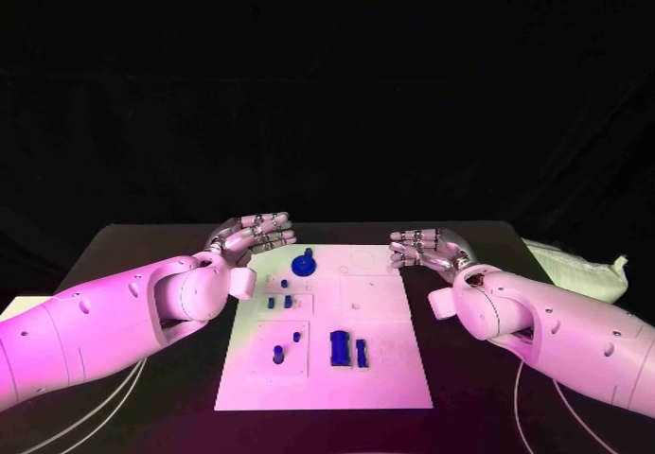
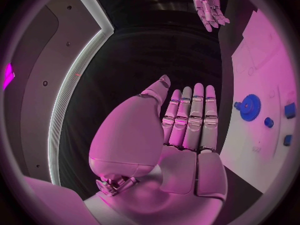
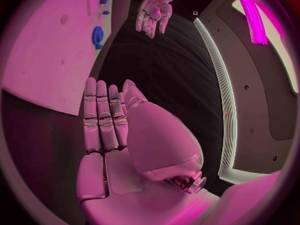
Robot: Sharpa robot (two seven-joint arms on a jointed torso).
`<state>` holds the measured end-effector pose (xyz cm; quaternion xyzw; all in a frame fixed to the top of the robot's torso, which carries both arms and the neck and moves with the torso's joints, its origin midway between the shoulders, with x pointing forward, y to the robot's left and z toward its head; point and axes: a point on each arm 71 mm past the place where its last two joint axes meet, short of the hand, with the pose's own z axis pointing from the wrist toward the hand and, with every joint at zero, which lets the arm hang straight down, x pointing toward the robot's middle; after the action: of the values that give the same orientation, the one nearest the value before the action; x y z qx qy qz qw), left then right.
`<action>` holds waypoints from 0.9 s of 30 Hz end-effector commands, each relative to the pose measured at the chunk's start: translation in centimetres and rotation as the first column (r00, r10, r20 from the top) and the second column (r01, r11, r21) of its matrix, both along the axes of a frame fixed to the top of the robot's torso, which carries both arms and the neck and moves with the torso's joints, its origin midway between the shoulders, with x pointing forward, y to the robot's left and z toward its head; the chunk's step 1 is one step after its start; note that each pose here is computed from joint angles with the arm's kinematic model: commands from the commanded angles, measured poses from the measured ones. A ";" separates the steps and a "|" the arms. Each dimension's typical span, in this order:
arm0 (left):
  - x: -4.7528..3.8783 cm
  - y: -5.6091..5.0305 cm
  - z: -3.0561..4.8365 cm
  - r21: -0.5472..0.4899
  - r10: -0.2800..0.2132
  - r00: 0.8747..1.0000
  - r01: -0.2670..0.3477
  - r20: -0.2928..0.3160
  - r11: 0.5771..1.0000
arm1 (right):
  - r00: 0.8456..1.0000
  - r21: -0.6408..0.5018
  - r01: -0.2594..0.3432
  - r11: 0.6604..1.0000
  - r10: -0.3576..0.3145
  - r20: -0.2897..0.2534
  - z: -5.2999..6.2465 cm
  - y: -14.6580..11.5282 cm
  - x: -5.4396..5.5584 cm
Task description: Assemble the parts on the task board
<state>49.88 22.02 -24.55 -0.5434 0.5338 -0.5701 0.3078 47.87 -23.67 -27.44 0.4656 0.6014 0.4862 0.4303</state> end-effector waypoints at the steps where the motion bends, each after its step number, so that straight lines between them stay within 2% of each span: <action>1: 0.42 0.6 -0.48 0.021 0.109 0.994 -0.109 0.023 0.994 | 0.999 0.210 -0.008 0.978 -0.002 0.045 0.0 0.4 0.6; 7: 0.56 0.5 -1.42 0.023 0.126 0.992 -0.126 0.020 0.992 | 0.999 0.235 -0.015 0.972 0.003 0.053 -0.7 0.9 1.3; 8: 0.45 0.3 -1.46 0.027 0.082 0.997 -0.082 -0.006 0.996 | 1.000 0.149 0.021 0.989 -0.023 0.017 -0.8 0.6 1.2; 13: 0.25 0.1 -1.33 0.040 0.090 0.996 -0.090 0.003 0.995 | 0.999 0.148 0.028 0.989 -0.033 0.027 -0.4 0.9 1.1; 20: -0.70 -0.7 -0.60 0.101 0.124 0.991 -0.129 0.051 0.987 | 0.995 0.144 0.067 0.987 -0.078 0.068 1.4 2.1 0.6; 23: -1.52 -1.4 0.09 0.145 0.150 0.984 -0.163 0.097 0.976 | 0.989 0.135 0.100 0.986 -0.113 0.096 2.8 3.0 0.0; 27: -2.51 -2.1 0.99 0.190 0.177 0.972 -0.205 0.154 0.960 | 0.982 0.122 0.134 0.984 -0.148 0.119 4.0 3.8 -0.8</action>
<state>47.51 19.60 -24.25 -0.5440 0.5241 -0.5368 0.3757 47.11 -19.14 -24.06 0.4719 0.5508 0.5374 0.4303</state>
